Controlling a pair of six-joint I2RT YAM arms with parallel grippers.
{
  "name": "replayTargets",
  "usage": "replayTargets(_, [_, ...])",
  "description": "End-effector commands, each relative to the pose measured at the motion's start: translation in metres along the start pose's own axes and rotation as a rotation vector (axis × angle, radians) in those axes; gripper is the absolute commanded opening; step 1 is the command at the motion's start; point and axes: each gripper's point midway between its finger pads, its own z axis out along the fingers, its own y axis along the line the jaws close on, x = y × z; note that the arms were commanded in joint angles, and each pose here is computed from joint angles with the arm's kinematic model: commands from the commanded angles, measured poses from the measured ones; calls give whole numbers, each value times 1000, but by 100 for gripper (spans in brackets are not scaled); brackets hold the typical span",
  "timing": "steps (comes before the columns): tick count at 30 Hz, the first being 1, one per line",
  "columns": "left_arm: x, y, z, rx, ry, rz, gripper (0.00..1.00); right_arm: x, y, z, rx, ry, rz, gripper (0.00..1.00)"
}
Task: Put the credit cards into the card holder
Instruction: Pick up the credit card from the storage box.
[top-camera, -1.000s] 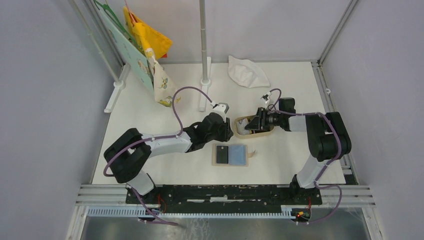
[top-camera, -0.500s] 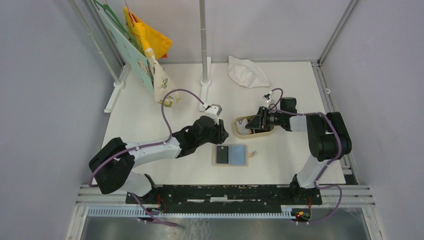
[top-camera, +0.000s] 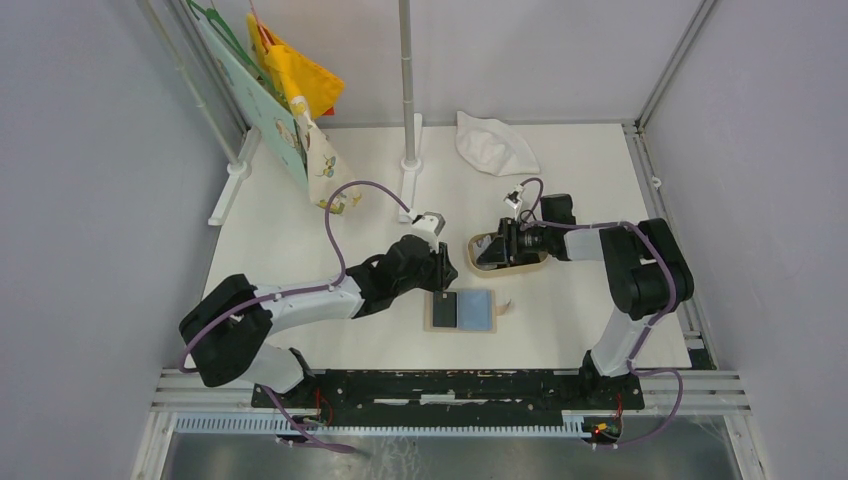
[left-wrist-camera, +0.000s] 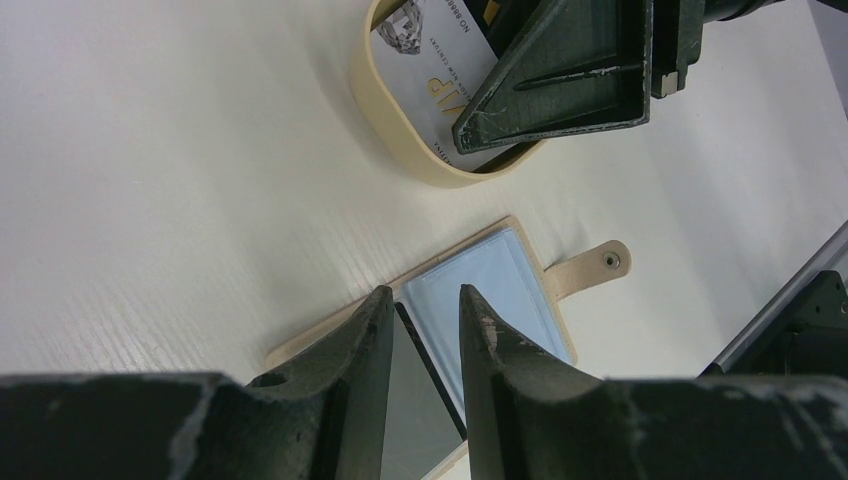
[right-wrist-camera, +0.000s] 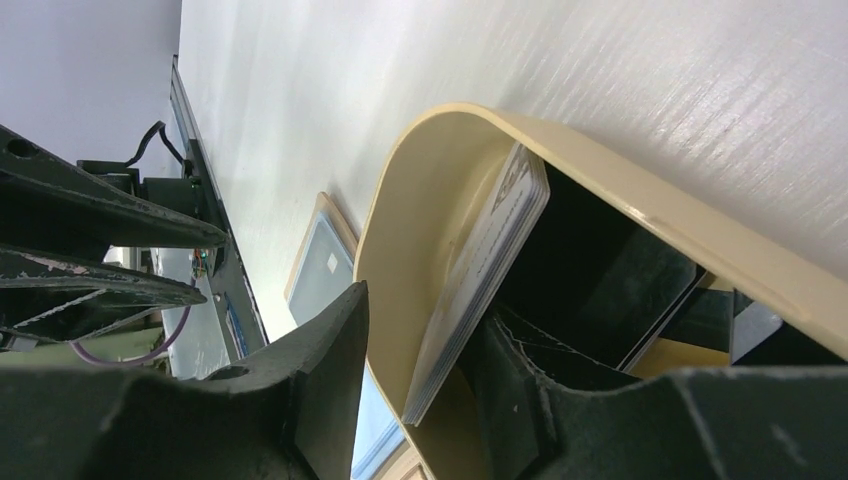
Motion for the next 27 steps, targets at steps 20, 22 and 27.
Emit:
replayTargets(20, [-3, -7, -5, 27, -46, -7, 37, -22, -2, -18, -33, -72, 39, 38])
replayTargets(22, [-2, -7, -6, 29, -47, -6, 37, -24, -3, -21, -37, -83, 46, 37])
replayTargets(27, [-3, -7, -9, 31, -52, -7, 37, -29, -6, -30, -37, -112, 63, 35])
